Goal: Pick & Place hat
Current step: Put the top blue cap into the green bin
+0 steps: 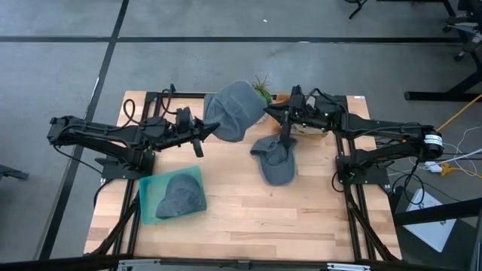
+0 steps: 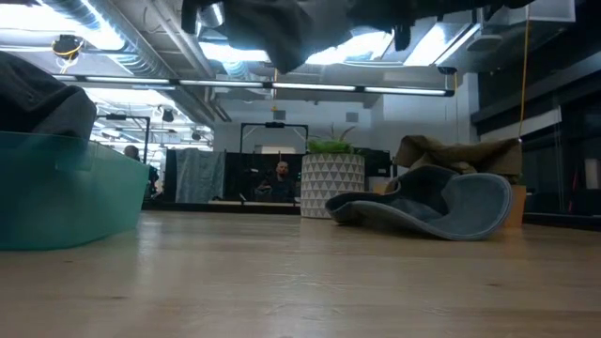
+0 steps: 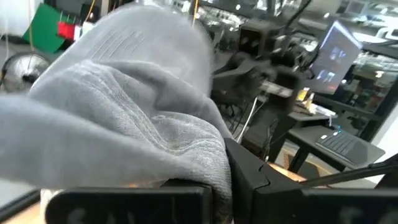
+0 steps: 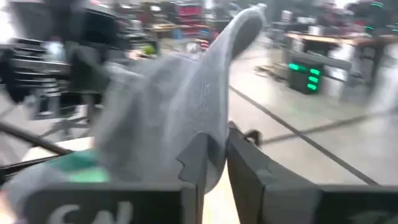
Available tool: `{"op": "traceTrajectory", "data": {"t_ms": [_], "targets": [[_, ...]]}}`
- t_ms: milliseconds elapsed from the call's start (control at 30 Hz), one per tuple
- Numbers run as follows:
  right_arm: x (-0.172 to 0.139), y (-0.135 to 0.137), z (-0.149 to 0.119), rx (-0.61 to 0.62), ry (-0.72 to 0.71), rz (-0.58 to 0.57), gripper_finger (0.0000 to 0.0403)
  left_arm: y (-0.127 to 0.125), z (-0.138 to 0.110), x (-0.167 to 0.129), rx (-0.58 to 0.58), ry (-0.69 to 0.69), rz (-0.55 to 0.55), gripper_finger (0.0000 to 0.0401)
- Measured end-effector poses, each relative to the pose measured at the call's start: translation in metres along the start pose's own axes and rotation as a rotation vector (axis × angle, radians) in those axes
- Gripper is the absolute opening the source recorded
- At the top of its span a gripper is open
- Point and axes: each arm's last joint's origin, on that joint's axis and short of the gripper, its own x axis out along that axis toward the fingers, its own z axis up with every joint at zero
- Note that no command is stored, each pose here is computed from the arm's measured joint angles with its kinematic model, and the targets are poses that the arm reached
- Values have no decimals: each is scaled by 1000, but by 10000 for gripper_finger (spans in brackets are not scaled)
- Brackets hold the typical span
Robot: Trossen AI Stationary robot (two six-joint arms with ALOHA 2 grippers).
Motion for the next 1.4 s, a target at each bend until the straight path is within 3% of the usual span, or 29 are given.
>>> {"op": "traceTrajectory", "data": {"t_ms": [367,567,800,967,1233,1400], "targets": [[-1,-9,-12,-46,122,-216,167,-5,0,-2,-14,-3,-46,14],[-3,-13,-22,-60,233,-233,214,-2,2,-3,-136,-40,46,15],[-6,-12,-30,-44,315,-224,227,-9,1,-9,-131,-80,152,14],[0,-2,-24,19,227,-106,227,-12,0,-13,-119,-127,278,14],[31,45,-27,-268,2,80,227,-9,-1,0,-162,-205,349,17],[48,72,-38,-413,-122,94,227,-6,-2,8,-151,-220,377,18]]}}
